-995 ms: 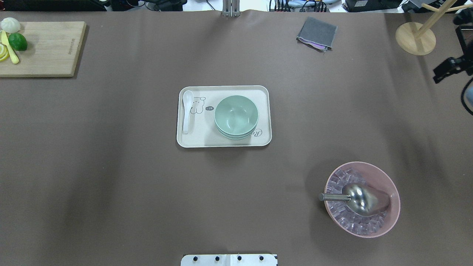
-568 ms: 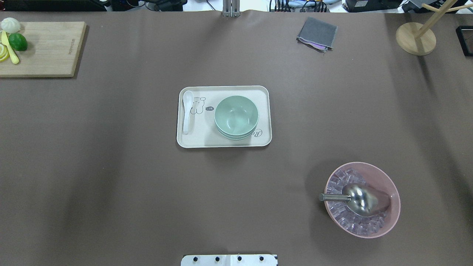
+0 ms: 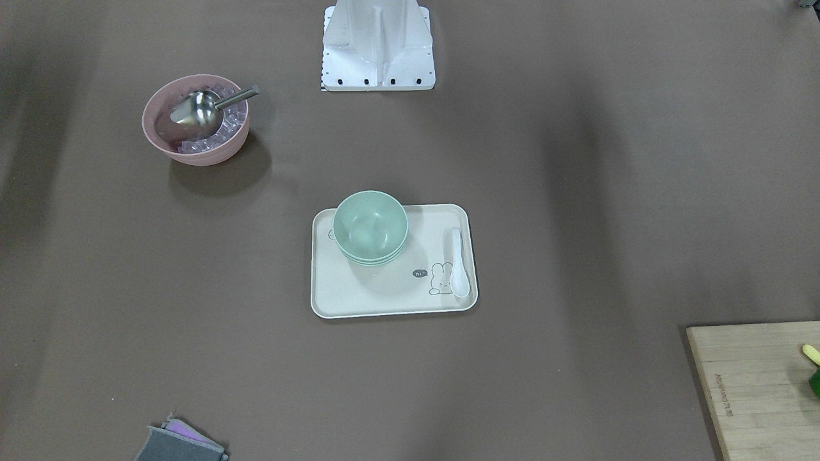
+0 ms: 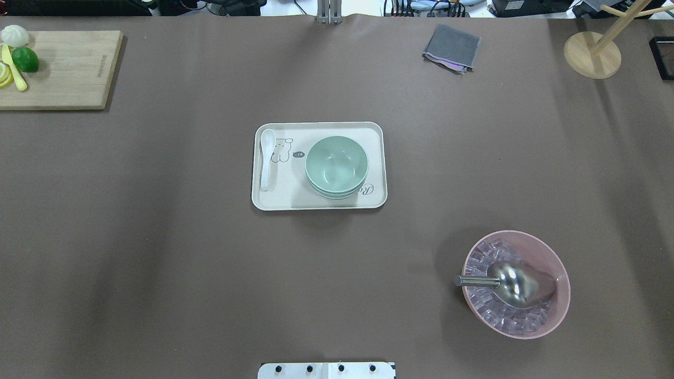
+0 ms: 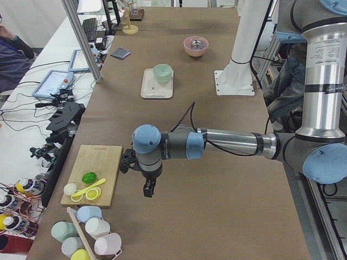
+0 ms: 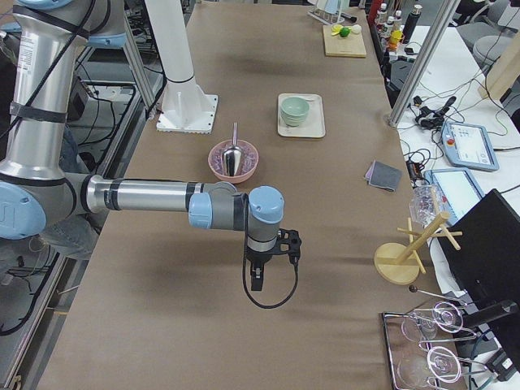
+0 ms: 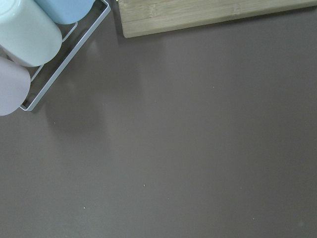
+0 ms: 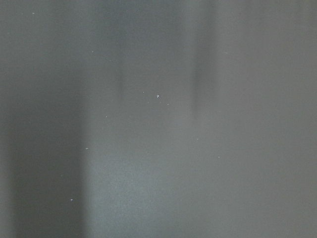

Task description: Stack green bowls together

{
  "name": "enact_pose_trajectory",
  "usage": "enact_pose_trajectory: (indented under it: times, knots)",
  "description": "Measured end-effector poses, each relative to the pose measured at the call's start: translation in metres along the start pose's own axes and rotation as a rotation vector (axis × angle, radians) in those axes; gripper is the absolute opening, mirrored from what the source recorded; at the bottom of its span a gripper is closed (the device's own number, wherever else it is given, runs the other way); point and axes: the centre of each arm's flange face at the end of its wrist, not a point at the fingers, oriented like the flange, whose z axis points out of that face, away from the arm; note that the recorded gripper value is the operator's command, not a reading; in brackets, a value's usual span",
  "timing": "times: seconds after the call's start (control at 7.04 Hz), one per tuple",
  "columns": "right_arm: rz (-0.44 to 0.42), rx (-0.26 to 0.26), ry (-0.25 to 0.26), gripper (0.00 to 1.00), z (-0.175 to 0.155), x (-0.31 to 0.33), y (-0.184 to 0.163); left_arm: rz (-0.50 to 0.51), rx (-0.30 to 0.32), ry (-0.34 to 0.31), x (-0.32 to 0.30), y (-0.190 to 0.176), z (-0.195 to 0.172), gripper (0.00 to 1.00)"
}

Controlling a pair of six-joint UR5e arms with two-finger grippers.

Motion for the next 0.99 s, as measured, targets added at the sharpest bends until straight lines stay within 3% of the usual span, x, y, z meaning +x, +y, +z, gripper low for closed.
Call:
enact_pose_trajectory:
  times: [0.99]
  knots:
    - [-0.011, 0.015, -0.004, 1.0, -0.0055, -0.0042, -0.0046, -0.005, -0.004, -0.002, -0.0021, 0.0044, 0.0021, 0.98]
